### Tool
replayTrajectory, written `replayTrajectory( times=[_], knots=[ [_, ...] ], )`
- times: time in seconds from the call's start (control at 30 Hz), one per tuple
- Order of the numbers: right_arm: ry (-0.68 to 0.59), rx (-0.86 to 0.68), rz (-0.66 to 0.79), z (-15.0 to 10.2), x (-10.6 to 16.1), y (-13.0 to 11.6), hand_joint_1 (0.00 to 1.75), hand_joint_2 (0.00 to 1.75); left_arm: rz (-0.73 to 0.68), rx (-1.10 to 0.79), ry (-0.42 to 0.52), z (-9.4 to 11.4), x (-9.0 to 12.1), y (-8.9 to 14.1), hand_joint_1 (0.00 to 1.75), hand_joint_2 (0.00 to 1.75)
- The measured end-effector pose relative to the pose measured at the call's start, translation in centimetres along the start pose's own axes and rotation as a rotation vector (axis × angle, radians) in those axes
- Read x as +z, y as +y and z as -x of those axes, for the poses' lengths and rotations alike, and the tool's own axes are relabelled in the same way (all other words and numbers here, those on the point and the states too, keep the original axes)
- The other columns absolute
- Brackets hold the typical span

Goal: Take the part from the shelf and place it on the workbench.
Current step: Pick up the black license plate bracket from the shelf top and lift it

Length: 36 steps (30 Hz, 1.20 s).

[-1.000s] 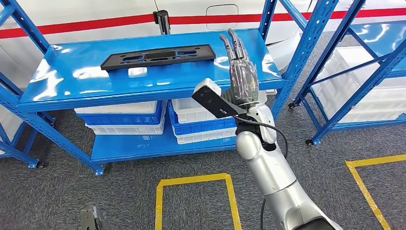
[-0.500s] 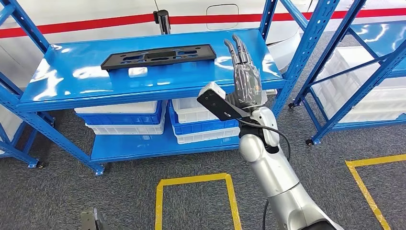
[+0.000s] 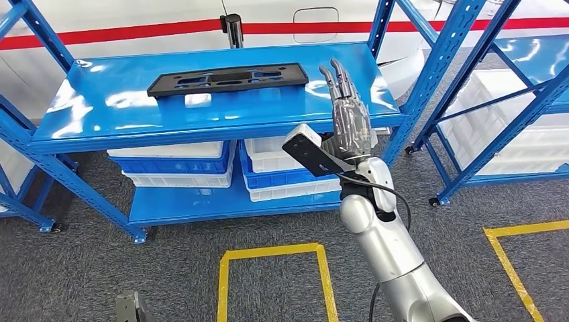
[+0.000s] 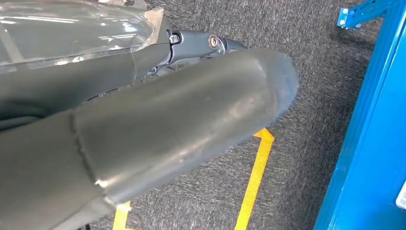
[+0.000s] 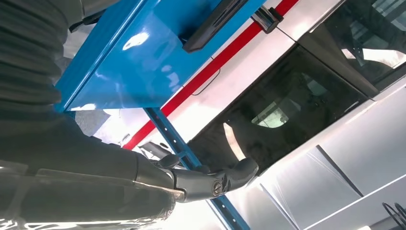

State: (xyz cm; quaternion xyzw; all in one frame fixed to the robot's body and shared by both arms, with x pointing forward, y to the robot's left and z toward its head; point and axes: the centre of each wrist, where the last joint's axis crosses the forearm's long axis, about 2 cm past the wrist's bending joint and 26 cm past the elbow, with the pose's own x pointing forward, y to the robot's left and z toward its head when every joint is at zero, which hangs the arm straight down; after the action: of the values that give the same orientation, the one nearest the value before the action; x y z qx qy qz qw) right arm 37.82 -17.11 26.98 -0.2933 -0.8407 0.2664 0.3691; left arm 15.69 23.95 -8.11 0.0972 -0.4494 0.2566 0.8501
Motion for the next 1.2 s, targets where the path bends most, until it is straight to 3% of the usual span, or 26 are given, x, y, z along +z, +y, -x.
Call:
replayTrajectory(
  times=[1.2],
  knots=[
    [0.020,0.013,-0.010,0.5,1.1,-0.1,0.00,1.75,-0.004,0.013,0.006,0.1,0.1,0.0,0.00,0.00]
  ],
)
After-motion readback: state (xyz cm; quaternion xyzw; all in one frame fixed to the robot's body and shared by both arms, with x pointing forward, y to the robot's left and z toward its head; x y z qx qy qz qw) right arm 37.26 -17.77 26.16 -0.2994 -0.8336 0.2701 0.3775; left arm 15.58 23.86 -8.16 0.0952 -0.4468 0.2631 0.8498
